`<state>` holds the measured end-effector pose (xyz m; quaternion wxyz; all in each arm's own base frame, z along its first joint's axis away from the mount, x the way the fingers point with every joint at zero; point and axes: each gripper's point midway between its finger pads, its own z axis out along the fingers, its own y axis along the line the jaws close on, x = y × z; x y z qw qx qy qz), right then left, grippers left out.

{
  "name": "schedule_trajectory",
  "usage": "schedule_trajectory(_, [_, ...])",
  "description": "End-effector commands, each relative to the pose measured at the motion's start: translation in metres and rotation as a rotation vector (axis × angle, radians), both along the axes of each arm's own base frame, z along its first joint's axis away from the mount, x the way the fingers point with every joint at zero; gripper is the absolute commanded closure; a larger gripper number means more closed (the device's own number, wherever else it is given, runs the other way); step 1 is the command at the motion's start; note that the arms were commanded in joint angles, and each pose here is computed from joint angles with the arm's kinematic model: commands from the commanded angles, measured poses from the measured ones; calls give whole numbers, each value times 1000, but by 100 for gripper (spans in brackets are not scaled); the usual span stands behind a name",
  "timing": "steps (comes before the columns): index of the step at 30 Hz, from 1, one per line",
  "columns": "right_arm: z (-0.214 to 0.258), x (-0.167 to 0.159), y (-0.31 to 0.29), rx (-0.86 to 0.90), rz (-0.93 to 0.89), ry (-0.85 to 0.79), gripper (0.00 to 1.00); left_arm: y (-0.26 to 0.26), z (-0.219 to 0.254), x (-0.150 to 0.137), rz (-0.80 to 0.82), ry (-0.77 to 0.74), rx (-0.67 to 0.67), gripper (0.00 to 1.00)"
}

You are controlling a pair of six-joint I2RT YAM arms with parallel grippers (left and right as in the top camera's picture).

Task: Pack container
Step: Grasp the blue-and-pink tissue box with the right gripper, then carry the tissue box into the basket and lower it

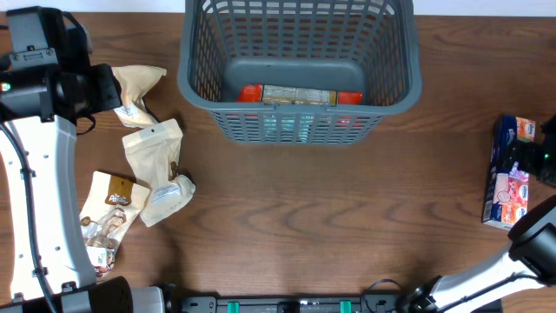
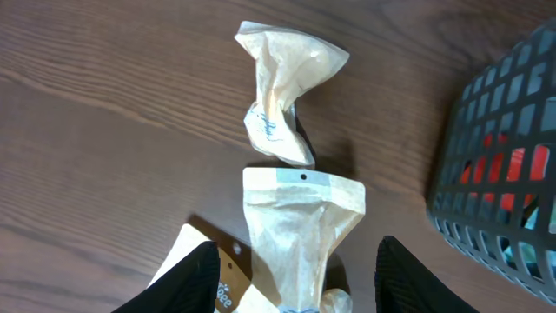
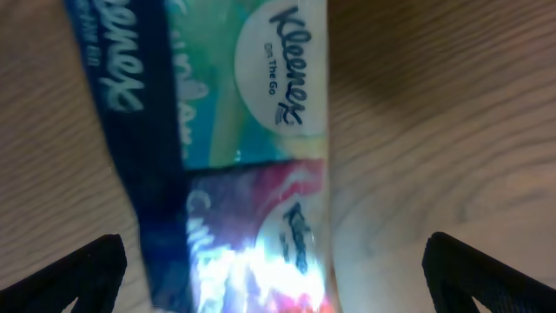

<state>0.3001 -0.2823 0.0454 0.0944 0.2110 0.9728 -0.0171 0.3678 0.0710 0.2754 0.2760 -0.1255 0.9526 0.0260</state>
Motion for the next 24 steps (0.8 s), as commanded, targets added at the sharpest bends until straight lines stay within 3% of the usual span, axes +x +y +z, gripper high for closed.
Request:
schedule_trajectory(1, [-23, -2, -1, 32, 6, 37, 1, -7, 0, 2, -6, -7, -41, 53])
schedule_trajectory(9, [-59, 3, 13, 89, 16, 91, 7, -7, 0, 2, -6, -7, -41, 53])
schedule_trajectory(16, [-58, 22, 30, 127, 42, 42, 58, -7, 0, 2, -6, -7, -41, 53])
schedule_trajectory(19, [-55, 35, 47, 180, 70, -1, 87, -7, -1, 2, -6, -6, -41, 53])
schedule_trajectory(21, [-49, 46, 58, 206, 81, -33, 96, -7, -1, 2, -6, -6, -41, 53])
schedule_trajectory(24, [-24, 69, 70, 222, 112, -101, 99, -7, 0, 2, -5, -7, -41, 53])
